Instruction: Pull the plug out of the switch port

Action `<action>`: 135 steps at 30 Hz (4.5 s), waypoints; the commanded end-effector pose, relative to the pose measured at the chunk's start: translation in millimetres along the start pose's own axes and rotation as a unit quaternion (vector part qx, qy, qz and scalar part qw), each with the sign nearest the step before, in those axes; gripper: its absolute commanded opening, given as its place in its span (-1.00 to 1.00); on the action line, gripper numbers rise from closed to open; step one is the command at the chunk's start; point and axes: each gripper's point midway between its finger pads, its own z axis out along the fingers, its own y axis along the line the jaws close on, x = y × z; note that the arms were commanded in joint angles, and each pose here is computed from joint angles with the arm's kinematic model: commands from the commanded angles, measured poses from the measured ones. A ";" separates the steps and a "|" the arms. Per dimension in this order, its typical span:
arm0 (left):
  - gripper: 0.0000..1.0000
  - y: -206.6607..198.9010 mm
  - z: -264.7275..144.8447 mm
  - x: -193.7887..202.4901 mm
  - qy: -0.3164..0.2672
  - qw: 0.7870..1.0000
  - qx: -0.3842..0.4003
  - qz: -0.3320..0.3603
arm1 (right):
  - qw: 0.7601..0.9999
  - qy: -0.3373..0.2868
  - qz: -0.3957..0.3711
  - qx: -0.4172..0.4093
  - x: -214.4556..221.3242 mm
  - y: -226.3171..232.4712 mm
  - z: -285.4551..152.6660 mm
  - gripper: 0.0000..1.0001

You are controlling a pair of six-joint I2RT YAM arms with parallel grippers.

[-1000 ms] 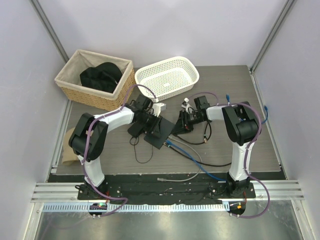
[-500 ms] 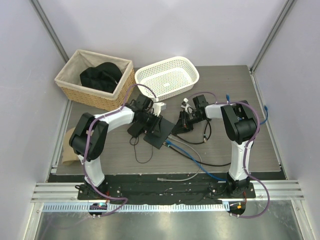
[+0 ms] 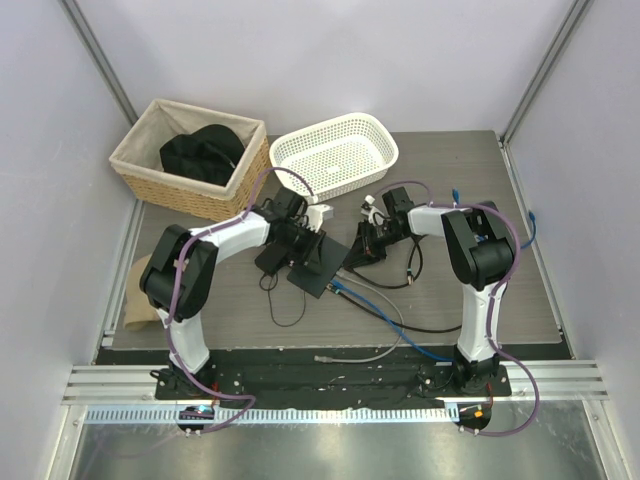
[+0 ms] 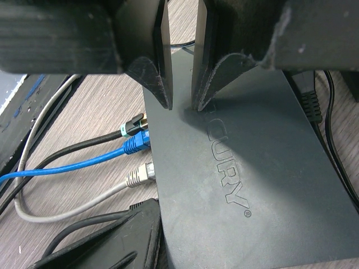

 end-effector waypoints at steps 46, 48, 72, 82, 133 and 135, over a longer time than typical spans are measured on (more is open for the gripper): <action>-0.53 14.2 27.8 26.9 0.052 0.998 -0.040 0.021 | 0.981 0.003 0.031 0.189 20.0 -119.9 16.9 -0.98; -0.53 14.2 28.5 27.0 0.053 0.998 -0.040 0.020 | 0.982 0.007 0.034 0.184 33.0 -116.4 15.2 -0.98; -0.54 13.8 28.9 19.5 0.049 0.998 -0.039 0.023 | 0.984 -0.017 0.034 0.173 -11.1 -109.9 5.6 -0.98; -0.54 12.0 22.6 16.4 0.042 0.997 -0.041 0.039 | 0.992 -0.052 -0.019 0.110 -22.6 -67.6 -70.2 -0.98; 0.19 25.0 -77.8 36.1 -0.059 0.989 -0.135 -0.006 | 0.985 -0.112 -0.128 -0.006 0.8 47.6 -74.7 0.84; 0.19 27.5 -75.8 34.4 -0.060 0.989 -0.134 -0.007 | 0.986 -0.109 -0.129 -0.007 2.1 47.7 -70.8 0.77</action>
